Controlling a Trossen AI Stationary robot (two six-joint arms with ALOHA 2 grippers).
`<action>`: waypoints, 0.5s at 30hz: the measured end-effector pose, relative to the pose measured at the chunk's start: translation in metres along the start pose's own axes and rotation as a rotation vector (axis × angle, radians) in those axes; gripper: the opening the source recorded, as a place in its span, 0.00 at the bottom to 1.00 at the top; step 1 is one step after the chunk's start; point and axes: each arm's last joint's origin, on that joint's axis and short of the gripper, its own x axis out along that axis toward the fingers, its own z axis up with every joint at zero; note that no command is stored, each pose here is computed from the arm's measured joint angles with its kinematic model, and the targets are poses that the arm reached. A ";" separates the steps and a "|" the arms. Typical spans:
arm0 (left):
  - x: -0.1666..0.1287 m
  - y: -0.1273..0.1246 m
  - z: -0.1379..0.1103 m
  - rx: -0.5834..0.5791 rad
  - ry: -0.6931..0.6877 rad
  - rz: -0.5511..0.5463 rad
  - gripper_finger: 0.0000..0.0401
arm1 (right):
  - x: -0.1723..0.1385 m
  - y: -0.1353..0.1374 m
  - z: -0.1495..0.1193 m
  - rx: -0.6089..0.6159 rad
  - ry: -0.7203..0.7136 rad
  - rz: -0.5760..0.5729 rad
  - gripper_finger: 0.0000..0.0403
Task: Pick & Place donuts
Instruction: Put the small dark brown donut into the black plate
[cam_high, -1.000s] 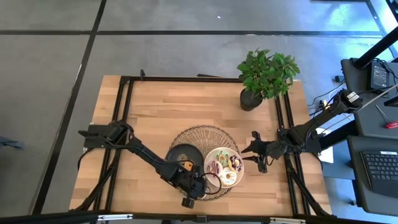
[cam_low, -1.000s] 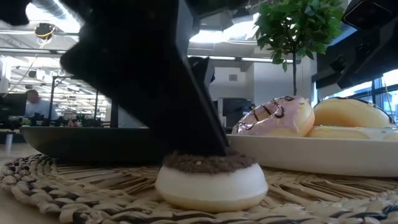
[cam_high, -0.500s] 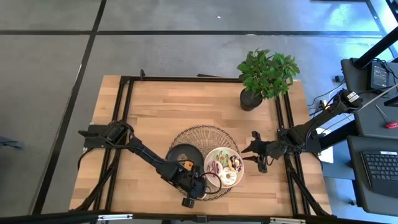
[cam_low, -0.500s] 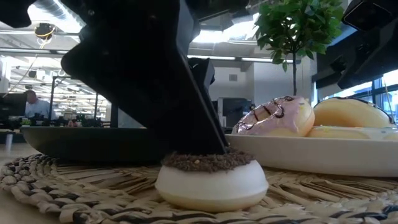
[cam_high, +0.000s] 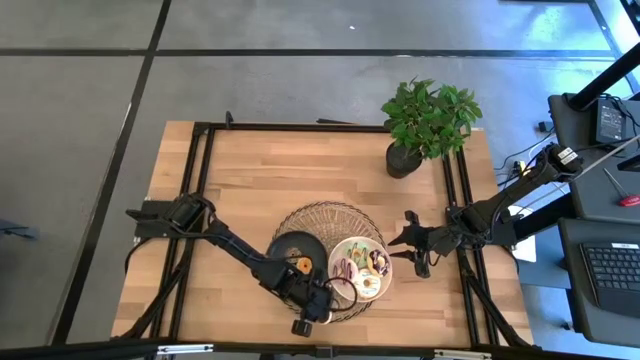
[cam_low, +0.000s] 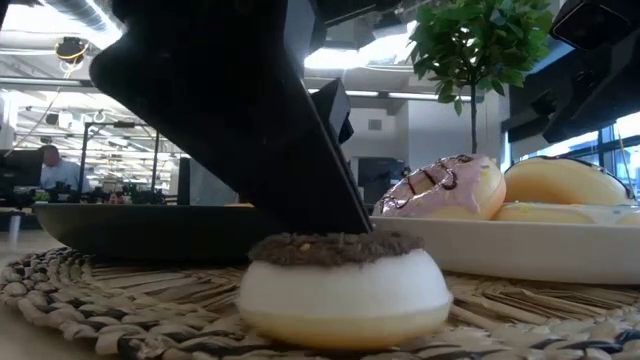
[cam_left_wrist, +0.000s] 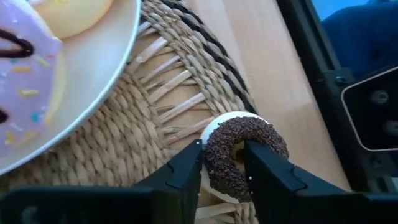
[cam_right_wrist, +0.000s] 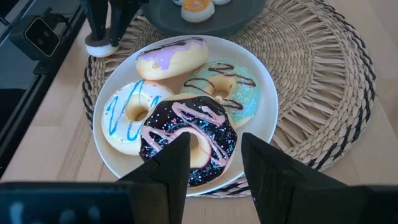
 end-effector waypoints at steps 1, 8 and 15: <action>0.000 0.000 0.000 -0.001 0.002 -0.007 0.26 | 0.000 0.000 0.000 0.000 0.000 0.000 0.36; -0.016 0.009 0.008 -0.025 0.019 0.001 0.10 | 0.000 0.000 0.000 -0.001 0.003 -0.001 0.36; -0.035 0.010 0.015 -0.025 0.019 0.006 0.02 | 0.000 0.000 -0.001 -0.003 0.008 -0.003 0.36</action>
